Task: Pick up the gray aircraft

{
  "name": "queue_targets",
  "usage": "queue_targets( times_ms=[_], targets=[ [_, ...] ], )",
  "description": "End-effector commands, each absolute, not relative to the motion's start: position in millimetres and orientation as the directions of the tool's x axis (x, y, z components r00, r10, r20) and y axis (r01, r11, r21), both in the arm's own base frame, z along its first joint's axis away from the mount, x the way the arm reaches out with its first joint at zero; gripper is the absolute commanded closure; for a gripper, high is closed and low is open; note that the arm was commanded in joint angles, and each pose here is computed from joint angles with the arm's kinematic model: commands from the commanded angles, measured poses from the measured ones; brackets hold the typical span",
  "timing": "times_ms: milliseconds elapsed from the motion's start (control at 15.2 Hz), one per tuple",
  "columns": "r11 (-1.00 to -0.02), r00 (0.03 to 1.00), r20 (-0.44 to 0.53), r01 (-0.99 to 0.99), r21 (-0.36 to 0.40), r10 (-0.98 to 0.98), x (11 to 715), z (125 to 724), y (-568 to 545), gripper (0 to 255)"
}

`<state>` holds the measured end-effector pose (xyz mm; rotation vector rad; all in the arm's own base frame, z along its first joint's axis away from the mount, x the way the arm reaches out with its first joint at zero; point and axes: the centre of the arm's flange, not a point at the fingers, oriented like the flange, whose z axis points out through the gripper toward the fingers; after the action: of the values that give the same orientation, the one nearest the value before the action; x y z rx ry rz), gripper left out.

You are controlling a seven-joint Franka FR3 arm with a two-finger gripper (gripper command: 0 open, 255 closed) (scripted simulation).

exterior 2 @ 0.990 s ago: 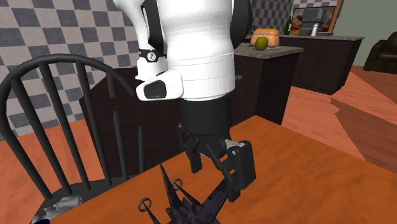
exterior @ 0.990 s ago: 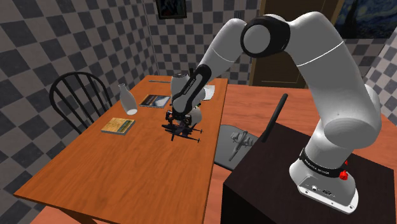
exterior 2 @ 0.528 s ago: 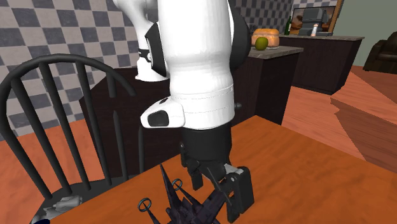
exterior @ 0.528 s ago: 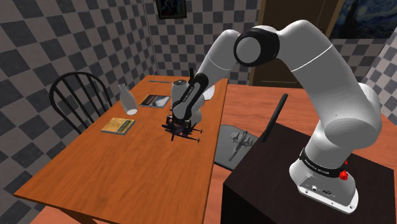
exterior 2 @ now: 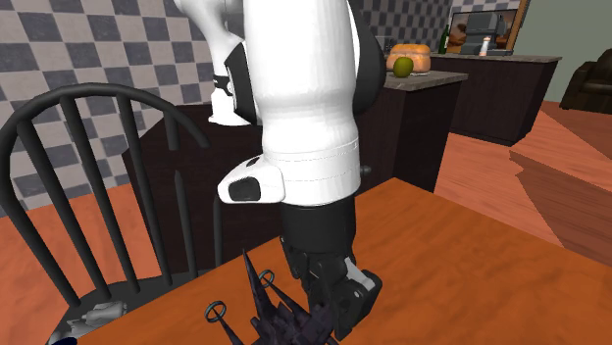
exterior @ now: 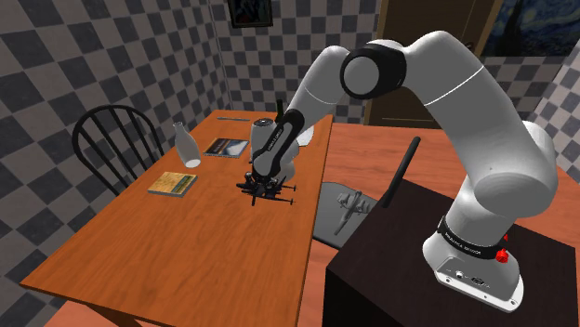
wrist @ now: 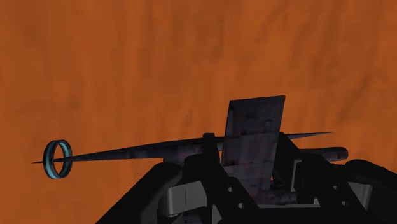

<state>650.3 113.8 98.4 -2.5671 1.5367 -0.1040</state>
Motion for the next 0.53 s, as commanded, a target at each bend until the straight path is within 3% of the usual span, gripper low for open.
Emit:
queue_targets(
  times_ms=[0,462],
  targets=[
    [-0.466,0.475,-0.018,-0.87,-0.161,-0.88,650,97,115,255],
    [-0.466,0.475,-0.018,-0.87,-0.161,-0.88,650,118,114,255]
  ],
)
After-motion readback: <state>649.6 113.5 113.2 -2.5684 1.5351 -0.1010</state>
